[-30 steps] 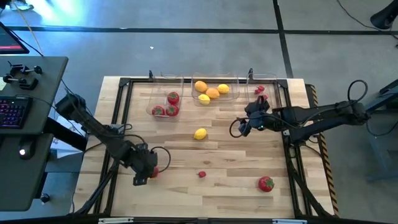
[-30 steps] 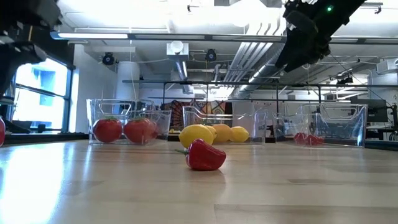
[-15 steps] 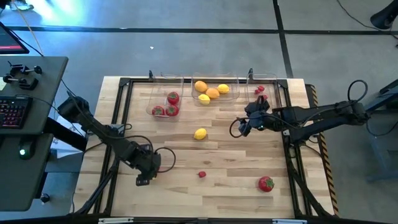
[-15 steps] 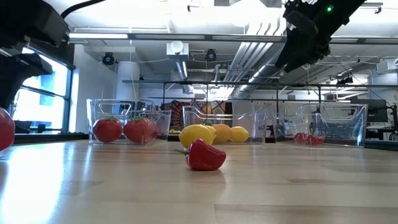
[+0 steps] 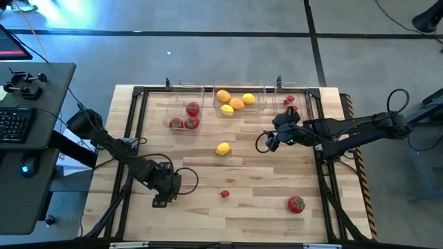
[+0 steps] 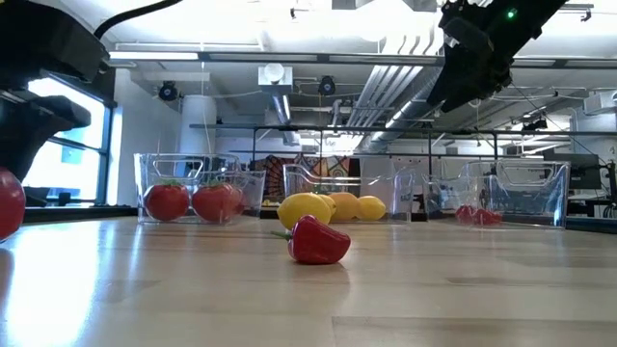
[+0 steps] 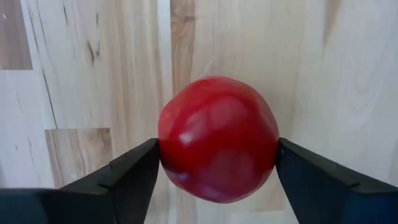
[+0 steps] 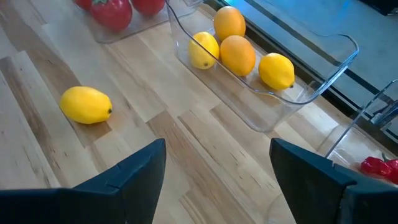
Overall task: Sort produce into baskets
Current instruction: Put the red tomato into the left transparent bin
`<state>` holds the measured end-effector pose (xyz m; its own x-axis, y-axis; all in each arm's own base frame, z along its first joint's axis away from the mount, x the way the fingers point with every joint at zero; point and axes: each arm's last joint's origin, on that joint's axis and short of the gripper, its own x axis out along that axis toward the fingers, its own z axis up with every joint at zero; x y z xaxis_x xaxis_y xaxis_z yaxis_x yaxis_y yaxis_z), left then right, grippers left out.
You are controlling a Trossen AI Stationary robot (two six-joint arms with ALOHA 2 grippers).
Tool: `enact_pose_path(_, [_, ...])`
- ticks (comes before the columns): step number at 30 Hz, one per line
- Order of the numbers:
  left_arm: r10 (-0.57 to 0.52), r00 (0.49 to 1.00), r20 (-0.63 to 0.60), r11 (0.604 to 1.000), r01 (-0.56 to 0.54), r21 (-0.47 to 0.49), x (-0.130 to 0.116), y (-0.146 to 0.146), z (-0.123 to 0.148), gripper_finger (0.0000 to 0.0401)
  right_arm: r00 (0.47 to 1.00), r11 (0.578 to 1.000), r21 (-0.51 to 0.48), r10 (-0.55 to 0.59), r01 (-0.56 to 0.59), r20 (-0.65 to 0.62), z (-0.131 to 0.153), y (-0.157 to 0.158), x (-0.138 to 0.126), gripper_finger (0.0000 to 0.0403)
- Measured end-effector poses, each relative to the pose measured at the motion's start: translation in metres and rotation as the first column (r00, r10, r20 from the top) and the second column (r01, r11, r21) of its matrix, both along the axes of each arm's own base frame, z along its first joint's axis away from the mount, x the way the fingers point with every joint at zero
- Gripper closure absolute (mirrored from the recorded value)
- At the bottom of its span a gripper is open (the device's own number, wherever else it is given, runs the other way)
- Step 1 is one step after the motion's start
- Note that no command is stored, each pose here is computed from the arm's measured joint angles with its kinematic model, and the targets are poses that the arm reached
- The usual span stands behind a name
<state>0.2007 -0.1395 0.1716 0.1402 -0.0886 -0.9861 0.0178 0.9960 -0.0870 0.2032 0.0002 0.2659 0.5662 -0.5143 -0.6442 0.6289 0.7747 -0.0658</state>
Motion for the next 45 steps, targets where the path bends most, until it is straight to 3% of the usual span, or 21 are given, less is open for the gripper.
enact_pose_path(9, [-0.037,0.999,-0.001,0.999,0.037,0.024,0.011,0.004,0.020,0.0151,1.000,1.000,0.000,0.000,0.000,-0.005,0.000,0.000,0.000,0.0124])
enact_pose_path(16, [-0.052,0.998,0.029,0.998,0.051,0.033,0.027,0.032,0.046,0.0155,1.000,1.000,0.000,0.000,0.000,-0.008,0.000,0.000,-0.001,0.0124])
enact_pose_path(24, [0.053,0.992,0.118,0.997,-0.059,0.051,0.039,0.103,0.093,0.0155,1.000,1.000,-0.001,0.001,-0.001,-0.010,0.000,0.000,-0.001,0.0124])
enact_pose_path(29, [0.129,0.976,0.178,0.974,-0.158,0.161,0.041,0.156,0.123,0.0156,1.000,1.000,-0.011,0.012,-0.012,-0.020,-0.001,0.000,-0.001,0.0124])
enact_pose_path(33, [0.219,0.954,0.204,0.946,-0.259,0.196,0.038,0.204,0.138,0.0156,1.000,1.000,-0.011,0.011,-0.012,-0.020,-0.001,0.000,-0.001,0.0124])
enact_pose_path(40, [0.368,0.923,0.115,0.893,-0.385,0.233,0.024,0.287,0.128,0.0156,1.000,1.000,-0.014,0.015,-0.015,-0.023,0.000,0.000,-0.001,0.0124])
enact_pose_path(45, [0.428,0.902,0.058,0.874,-0.429,0.227,0.026,0.324,0.108,0.0156,1.000,1.000,-0.014,0.015,-0.015,-0.023,0.000,0.000,-0.001,0.0124])
